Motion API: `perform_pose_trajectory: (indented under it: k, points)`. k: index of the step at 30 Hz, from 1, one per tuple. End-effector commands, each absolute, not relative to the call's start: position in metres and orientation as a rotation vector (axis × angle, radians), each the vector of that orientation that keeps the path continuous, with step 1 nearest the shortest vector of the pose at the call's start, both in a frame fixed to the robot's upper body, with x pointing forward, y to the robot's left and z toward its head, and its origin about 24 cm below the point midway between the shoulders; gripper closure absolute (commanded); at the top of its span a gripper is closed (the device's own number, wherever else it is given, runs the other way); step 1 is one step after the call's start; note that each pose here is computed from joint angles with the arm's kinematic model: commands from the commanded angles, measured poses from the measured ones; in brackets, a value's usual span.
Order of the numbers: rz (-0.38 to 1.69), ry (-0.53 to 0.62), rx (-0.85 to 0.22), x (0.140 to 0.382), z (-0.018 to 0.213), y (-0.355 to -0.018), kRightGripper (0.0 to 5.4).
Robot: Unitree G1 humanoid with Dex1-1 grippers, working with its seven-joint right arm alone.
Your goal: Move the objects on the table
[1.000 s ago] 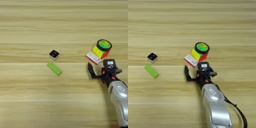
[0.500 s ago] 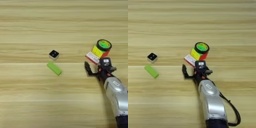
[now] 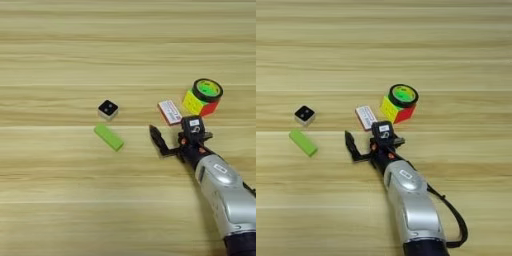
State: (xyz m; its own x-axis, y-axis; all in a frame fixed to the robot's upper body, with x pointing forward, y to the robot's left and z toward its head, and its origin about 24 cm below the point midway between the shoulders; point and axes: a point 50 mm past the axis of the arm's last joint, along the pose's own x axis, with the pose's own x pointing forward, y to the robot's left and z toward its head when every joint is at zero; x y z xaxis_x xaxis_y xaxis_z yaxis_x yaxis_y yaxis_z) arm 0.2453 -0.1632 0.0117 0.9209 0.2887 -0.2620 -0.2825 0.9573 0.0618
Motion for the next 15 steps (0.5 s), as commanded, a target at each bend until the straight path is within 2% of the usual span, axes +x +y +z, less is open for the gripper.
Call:
perform_pose_trajectory:
  k: [1,15]
  points:
    - [0.342,0.141,0.001,0.254,0.036,-0.156,0.06]
    - [0.288,0.144,-0.013,0.265,0.032,-0.16,0.06]
